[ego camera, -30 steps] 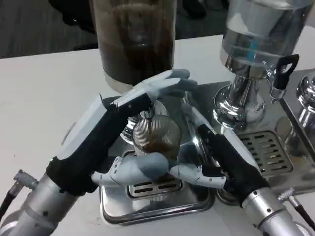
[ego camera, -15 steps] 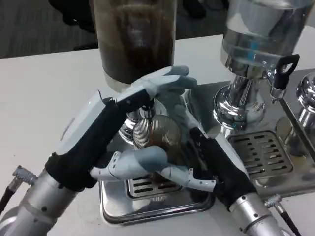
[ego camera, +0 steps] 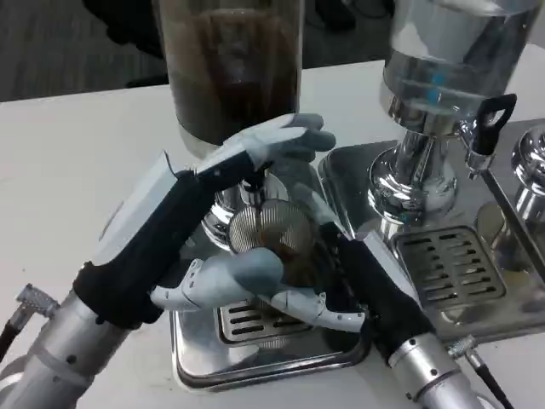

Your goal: Grasp the cup under the faucet to collect the drink, then remove the cup.

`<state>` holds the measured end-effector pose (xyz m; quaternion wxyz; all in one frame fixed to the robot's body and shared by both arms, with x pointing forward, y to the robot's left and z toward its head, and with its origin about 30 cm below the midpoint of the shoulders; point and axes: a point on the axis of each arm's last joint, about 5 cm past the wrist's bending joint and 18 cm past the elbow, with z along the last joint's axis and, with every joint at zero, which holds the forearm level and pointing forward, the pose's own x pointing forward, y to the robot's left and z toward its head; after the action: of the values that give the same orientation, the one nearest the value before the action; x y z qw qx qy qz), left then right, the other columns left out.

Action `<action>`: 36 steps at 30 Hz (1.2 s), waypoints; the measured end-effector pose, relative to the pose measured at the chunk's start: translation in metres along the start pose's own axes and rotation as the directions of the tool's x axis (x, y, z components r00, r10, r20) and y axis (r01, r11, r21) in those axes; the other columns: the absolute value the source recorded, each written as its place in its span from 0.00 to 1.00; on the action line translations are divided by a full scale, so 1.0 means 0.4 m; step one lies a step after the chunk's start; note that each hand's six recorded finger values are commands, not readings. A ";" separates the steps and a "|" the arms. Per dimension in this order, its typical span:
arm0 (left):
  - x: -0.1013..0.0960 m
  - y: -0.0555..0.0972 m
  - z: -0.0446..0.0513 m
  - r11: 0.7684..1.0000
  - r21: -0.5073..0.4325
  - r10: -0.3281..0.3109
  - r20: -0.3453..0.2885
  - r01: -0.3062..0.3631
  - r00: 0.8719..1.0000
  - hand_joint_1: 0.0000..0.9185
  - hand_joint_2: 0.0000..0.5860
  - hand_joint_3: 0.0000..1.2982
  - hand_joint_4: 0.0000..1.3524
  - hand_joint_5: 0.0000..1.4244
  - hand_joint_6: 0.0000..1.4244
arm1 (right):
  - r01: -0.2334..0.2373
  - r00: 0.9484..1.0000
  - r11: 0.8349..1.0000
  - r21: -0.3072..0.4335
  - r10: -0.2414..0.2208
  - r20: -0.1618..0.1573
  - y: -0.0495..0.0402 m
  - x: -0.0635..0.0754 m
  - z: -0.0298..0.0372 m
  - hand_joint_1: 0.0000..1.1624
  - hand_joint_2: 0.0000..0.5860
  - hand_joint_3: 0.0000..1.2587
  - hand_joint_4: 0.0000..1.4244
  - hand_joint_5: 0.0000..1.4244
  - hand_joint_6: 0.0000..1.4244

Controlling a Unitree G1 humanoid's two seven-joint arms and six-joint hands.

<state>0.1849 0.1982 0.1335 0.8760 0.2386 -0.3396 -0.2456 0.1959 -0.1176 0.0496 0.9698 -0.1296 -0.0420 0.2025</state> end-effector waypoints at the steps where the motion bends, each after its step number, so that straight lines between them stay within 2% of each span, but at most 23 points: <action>1: 0.000 0.001 0.000 1.000 0.001 -0.001 0.000 0.001 1.000 0.00 0.20 0.24 0.12 0.21 0.18 | 0.000 1.000 1.000 0.005 0.000 -0.003 0.003 0.001 -0.001 0.66 0.31 0.00 0.00 0.00 0.00; 8: 0.001 0.004 0.000 1.000 0.005 -0.001 0.000 0.001 1.000 0.00 0.20 0.24 0.12 0.21 0.17 | 0.005 1.000 1.000 0.008 -0.005 0.003 0.009 0.005 -0.004 0.67 0.31 0.00 0.00 0.00 0.00; 12: 0.000 0.007 0.000 1.000 0.011 0.007 -0.002 -0.007 1.000 0.00 0.20 0.20 0.08 0.18 0.11 | 0.006 1.000 1.000 0.008 -0.006 0.002 0.009 0.006 -0.004 0.67 0.31 0.00 0.00 0.00 0.00; 16: -0.007 0.014 0.001 0.999 0.039 0.035 -0.016 -0.034 0.999 0.00 0.22 0.18 0.05 0.15 0.08 | 0.008 1.000 1.000 0.007 -0.008 0.003 0.009 0.006 -0.004 0.67 0.31 0.00 0.00 0.00 0.00; 19: -0.011 0.024 0.006 0.994 0.068 0.088 -0.010 -0.087 0.996 0.00 0.22 0.18 0.04 0.15 0.08 | 0.008 1.000 1.000 0.006 -0.008 0.004 0.008 0.007 -0.004 0.66 0.32 0.00 0.00 0.00 0.00; 22: -0.015 0.038 0.015 0.982 0.098 0.162 0.016 -0.163 0.987 0.00 0.23 0.18 0.04 0.14 0.08 | 0.008 1.000 1.000 0.004 -0.008 0.005 0.007 0.008 -0.003 0.66 0.32 0.00 0.00 0.00 0.00; 25: -0.027 0.043 0.022 0.963 0.113 0.244 0.035 -0.247 0.969 0.00 0.24 0.17 0.04 0.15 0.08 | 0.007 1.000 1.000 0.002 -0.007 0.006 0.007 0.008 -0.002 0.66 0.32 0.00 0.00 0.00 0.00; 28: -0.050 0.051 0.025 0.923 0.145 0.354 0.039 -0.356 0.934 0.00 0.24 0.18 0.06 0.15 0.09 | 0.008 1.000 1.000 0.000 -0.008 0.011 0.005 0.012 0.000 0.66 0.32 0.00 0.00 0.00 0.00; 30: -0.072 0.055 0.021 0.906 0.167 0.392 0.018 -0.390 0.920 0.00 0.24 0.16 0.04 0.14 0.08 | 0.008 1.000 1.000 -0.002 -0.008 0.015 0.003 0.014 0.001 0.66 0.32 0.00 0.00 0.00 0.00; 32: -0.110 0.060 0.013 0.890 0.216 0.422 -0.051 -0.403 0.905 0.00 0.26 0.12 0.03 0.13 0.07 | 0.012 1.000 1.000 -0.005 -0.012 0.018 -0.001 0.016 0.003 0.66 0.32 0.00 0.00 0.00 0.00; 34: -0.143 0.061 0.012 0.882 0.293 0.416 -0.114 -0.370 0.902 0.00 0.27 0.10 0.01 0.12 0.06 | 0.015 1.000 1.000 -0.007 -0.015 0.018 -0.004 0.016 0.002 0.65 0.32 0.00 0.00 0.00 0.00; 36: -0.160 0.061 0.015 0.868 0.351 0.418 -0.132 -0.352 0.899 0.00 0.28 0.09 0.00 0.11 0.04 | 0.015 1.000 1.000 -0.006 -0.015 0.019 -0.004 0.017 0.003 0.65 0.32 0.00 0.00 0.00 0.00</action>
<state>0.1457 0.2533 0.1212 0.8873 0.3277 -0.3240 0.0189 0.2025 -0.1159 0.0513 0.9704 -0.1304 -0.0525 0.1964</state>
